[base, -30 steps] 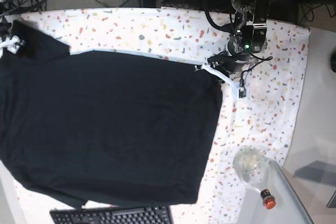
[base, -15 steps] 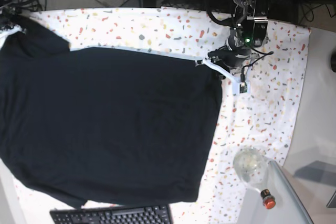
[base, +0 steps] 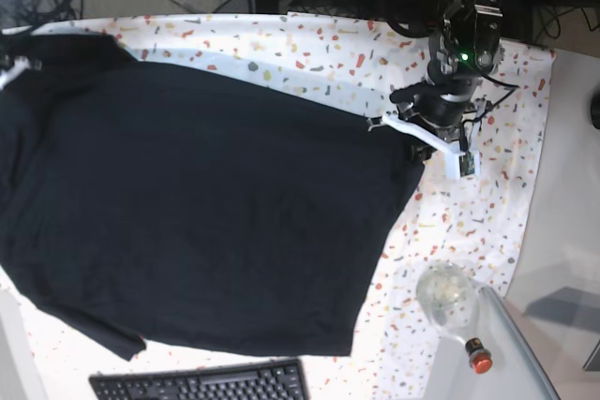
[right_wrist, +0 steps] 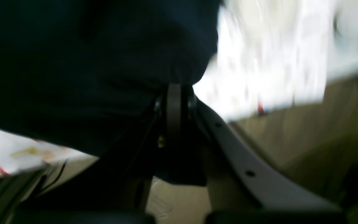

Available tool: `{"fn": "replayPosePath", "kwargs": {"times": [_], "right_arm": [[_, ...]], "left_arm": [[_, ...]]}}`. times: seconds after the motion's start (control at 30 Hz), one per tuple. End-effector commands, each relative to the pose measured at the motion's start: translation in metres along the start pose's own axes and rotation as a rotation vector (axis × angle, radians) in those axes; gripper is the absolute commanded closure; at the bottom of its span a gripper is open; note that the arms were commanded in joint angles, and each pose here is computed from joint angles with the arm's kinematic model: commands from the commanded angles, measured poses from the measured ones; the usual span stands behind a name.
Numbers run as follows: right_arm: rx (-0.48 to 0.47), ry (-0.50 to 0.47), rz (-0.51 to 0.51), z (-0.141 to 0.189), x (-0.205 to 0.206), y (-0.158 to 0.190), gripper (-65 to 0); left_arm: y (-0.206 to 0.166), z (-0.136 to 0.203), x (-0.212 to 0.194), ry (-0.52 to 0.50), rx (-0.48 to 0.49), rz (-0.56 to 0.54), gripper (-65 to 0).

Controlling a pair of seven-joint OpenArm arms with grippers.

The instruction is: Layout the t-shirt on the table in an organized manner, then fold the t-shirt properly

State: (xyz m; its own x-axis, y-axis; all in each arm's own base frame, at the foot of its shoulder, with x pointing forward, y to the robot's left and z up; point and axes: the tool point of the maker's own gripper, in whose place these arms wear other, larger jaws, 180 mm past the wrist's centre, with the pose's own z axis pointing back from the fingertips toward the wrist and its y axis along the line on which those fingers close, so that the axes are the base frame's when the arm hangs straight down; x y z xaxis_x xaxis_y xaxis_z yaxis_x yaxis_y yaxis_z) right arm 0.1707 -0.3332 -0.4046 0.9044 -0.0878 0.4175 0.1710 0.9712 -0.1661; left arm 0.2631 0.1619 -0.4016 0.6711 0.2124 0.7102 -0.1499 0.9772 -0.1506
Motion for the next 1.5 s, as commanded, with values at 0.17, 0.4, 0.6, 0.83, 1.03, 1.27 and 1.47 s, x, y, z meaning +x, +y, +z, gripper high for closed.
{"fn": "replayPosePath", "kwargs": {"times": [0.17,0.4,0.6,0.83,1.03,1.27,1.47], "right_arm": [[0.038,-0.099,0.023,-0.018,0.072,0.007,0.0],[0.087,-0.160,-0.055,-0.051,0.123,0.010,0.0],[0.089,-0.202,-0.092,-0.062,0.157,0.005,0.0],[0.115,-0.242,-0.153,-0.074,0.188,-0.008,0.0],[0.165,-0.283,-0.221,-0.094,0.200,-0.008,0.0],[0.174,-0.388,-0.258,-0.098,0.213,-0.009,0.0],[0.168,-0.412,-0.256,-0.095,0.218,-0.011,-7.2]], "left_arm": [[-0.021,-0.021,0.050,-0.065,-0.034,0.031,0.0],[-0.036,-0.070,0.067,-0.019,-0.039,0.087,0.0],[-0.044,-0.098,0.090,-0.004,-0.038,0.106,0.0],[-0.049,-0.127,0.119,-0.056,-0.023,0.128,0.0],[-0.058,-0.149,0.112,-0.049,-0.011,0.125,0.0],[-0.080,-0.155,0.114,-0.090,-0.037,0.029,0.0],[-0.084,-0.154,0.126,-0.111,-0.044,0.033,-2.0]]}}
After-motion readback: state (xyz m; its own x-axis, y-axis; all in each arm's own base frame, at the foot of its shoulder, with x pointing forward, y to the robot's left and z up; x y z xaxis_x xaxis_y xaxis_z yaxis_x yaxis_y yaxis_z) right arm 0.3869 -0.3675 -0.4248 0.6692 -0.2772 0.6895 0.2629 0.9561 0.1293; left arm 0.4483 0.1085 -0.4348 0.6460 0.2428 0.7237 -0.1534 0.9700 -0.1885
